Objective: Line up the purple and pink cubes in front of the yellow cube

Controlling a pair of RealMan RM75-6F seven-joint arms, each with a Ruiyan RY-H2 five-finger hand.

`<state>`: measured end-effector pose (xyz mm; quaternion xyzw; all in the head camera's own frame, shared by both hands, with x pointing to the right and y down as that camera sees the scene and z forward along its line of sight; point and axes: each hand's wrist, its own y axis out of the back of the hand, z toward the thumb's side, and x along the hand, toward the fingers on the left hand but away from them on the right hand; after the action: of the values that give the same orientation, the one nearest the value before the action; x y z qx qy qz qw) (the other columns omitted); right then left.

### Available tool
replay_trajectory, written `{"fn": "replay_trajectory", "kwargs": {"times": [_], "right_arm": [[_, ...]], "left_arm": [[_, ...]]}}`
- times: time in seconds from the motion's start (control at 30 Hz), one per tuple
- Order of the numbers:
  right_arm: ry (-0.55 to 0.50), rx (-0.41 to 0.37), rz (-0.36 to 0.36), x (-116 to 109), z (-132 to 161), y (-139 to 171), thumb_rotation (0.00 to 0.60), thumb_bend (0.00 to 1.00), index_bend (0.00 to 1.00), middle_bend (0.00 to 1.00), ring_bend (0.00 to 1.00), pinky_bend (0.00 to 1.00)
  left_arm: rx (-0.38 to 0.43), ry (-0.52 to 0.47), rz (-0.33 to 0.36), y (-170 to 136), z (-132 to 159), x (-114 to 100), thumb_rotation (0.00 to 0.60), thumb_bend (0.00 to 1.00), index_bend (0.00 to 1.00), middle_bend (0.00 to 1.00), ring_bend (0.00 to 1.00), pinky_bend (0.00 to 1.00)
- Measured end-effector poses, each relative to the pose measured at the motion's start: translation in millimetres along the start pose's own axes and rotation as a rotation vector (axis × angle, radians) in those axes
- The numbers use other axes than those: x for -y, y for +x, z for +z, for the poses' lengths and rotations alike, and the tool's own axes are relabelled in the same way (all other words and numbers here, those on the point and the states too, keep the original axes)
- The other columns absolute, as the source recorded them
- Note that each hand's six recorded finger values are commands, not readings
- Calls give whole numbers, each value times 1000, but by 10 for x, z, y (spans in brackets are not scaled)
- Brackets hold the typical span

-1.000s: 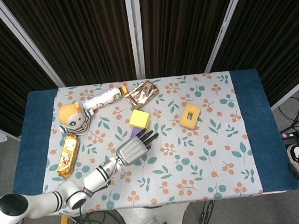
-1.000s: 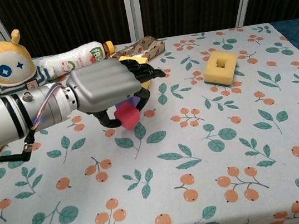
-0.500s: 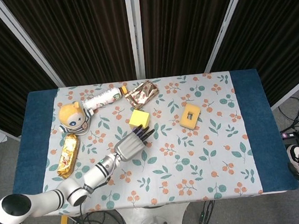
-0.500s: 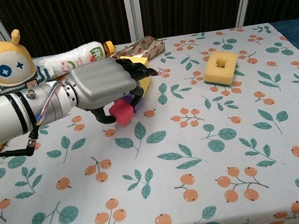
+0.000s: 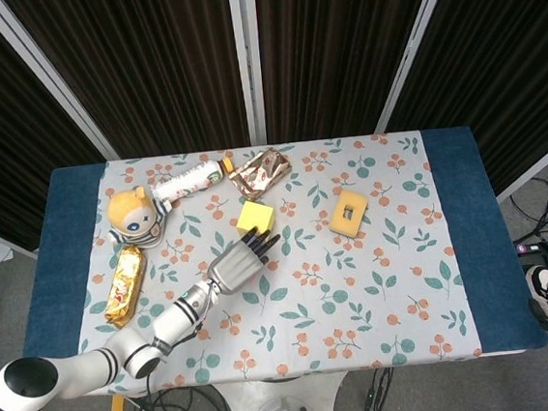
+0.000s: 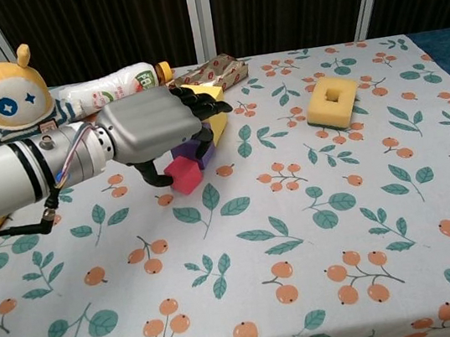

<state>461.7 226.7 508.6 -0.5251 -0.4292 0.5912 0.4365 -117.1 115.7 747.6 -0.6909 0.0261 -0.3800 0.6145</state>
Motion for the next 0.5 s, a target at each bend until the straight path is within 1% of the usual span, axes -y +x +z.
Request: {"fn": "replay_trajectory", "kwargs": {"times": [0.2, 0.33, 0.4, 0.47, 0.5], "right_arm": [[0, -2, -3, -7, 1, 1, 600, 150, 109, 120, 59, 188], [1, -6, -2, -5, 4, 4, 600, 150, 109, 120, 59, 188], [0, -10, 1, 3, 15, -1, 600, 150, 109, 120, 59, 188], [-2, -15, 2, 9, 28, -5, 600, 150, 109, 120, 59, 188], [-2, -16, 1, 7, 30, -6, 600, 150, 109, 120, 59, 188]], "left_arm": [[0, -14, 11, -29, 13, -17, 600, 186, 443, 61, 20, 132], [6, -57, 51, -108, 46, -93, 600, 148, 431, 61, 20, 132], [14, -74, 84, -158, 70, -146, 600, 115, 395, 60, 20, 132], [26, -90, 119, -205, 101, -192, 600, 51, 303, 47, 19, 132], [33, -96, 133, -223, 116, -205, 600, 33, 277, 41, 19, 132]]}}
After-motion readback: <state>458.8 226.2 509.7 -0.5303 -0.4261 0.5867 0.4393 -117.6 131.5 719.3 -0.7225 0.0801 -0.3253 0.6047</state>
